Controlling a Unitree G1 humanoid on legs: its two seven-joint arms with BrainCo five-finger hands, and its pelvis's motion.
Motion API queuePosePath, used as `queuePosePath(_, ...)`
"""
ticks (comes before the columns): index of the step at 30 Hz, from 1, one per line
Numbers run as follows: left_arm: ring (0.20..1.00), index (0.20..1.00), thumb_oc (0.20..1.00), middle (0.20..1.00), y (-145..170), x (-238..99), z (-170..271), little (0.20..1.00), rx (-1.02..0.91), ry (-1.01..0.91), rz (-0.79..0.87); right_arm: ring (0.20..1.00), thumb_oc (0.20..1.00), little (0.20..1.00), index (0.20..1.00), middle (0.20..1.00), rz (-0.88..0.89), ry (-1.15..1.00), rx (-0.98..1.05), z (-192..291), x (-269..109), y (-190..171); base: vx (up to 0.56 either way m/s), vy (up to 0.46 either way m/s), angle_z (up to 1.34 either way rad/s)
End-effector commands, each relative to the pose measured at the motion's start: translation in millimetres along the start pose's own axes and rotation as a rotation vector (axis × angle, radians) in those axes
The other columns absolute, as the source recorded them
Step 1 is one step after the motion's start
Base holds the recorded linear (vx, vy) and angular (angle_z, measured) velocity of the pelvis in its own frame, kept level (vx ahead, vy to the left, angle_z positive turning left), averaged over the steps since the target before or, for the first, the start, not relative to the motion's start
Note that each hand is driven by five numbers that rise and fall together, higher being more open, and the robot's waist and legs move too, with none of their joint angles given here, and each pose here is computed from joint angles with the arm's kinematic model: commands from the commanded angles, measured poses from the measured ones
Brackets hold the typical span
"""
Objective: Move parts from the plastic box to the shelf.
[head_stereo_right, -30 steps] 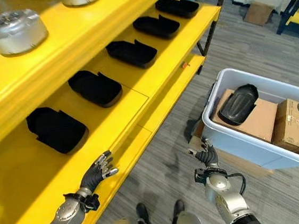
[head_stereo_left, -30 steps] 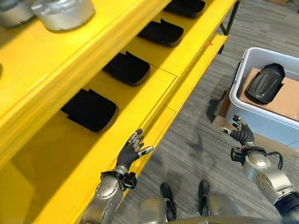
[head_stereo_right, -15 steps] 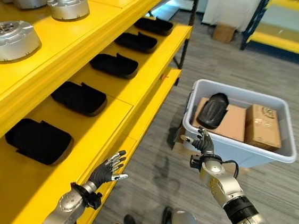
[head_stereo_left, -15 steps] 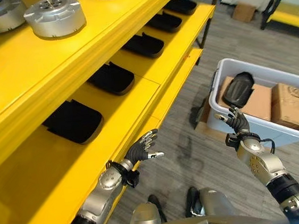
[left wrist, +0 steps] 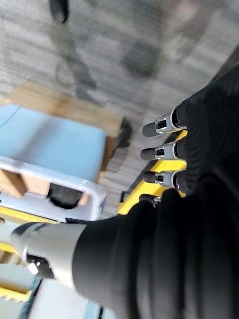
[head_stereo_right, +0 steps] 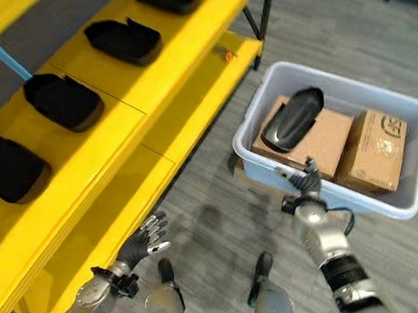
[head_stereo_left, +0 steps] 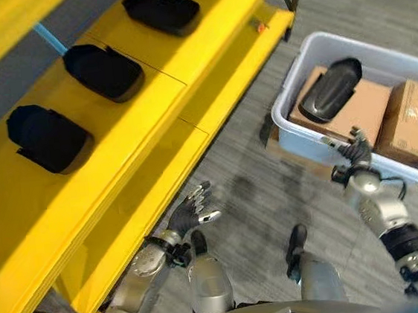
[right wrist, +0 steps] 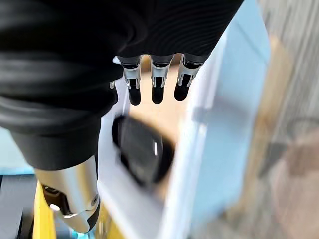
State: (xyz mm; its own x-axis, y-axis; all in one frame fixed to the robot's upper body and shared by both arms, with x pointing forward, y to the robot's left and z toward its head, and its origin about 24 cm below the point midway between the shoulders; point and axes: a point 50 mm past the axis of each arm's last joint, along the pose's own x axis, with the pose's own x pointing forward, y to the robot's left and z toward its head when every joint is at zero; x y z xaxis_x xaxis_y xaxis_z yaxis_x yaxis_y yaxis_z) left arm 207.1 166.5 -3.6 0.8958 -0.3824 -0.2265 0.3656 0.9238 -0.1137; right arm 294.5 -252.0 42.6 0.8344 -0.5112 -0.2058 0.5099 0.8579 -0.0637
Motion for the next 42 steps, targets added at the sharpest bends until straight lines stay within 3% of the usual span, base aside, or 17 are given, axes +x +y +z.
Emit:
queuePosePath(1,1.0,1.0,1.0,1.0,11,1,35,1.0,0.074,-0.171,-0.02,1.0,1.0,1.0,1.0,1.0,0.018,-0.086,0.074,18,-4,8,0.12,-0.13,-0.01)
queuePosePath(12,1.0,1.0,1.0,1.0,-10,24,76,1.0,0.197,-0.39,-0.085,1.0,1.0,1.0,1.0,1.0,0.004,-0.288,-0.022,46,-9,14,0.13,-0.012,-0.27)
queuePosePath(13,1.0,1.0,1.0,1.0,-10,33,99,1.0,0.193,-0.464,-0.047,1.0,1.0,1.0,1.0,1.0,0.065,-0.264,-0.063,34,-15,15,0.3,-0.073,-0.15)
queuePosePath(17,1.0,1.0,1.0,1.0,-7,41,108,1.0,0.087,-0.465,-0.013,1.0,1.0,1.0,1.0,1.0,0.156,-0.169,-0.098,8,-27,17,0.28,-0.135,-0.42)
queuePosePath(25,1.0,1.0,1.0,1.0,-10,44,75,1.0,-0.014,-0.33,-0.011,1.0,1.0,1.0,1.0,1.0,0.223,-0.064,-0.108,-25,-42,12,0.08,-0.022,-0.29)
queuePosePath(29,1.0,1.0,1.0,1.0,-5,27,47,1.0,-0.036,-0.251,-0.01,1.0,1.0,1.0,1.0,1.0,0.226,-0.013,-0.105,-40,-51,6,0.19,0.202,-0.25)
queuePosePath(42,1.0,1.0,1.0,1.0,-12,27,68,1.0,0.071,-0.342,-0.06,1.0,1.0,1.0,1.0,1.0,0.227,-0.063,-0.037,-32,-58,21,0.05,0.084,-0.11)
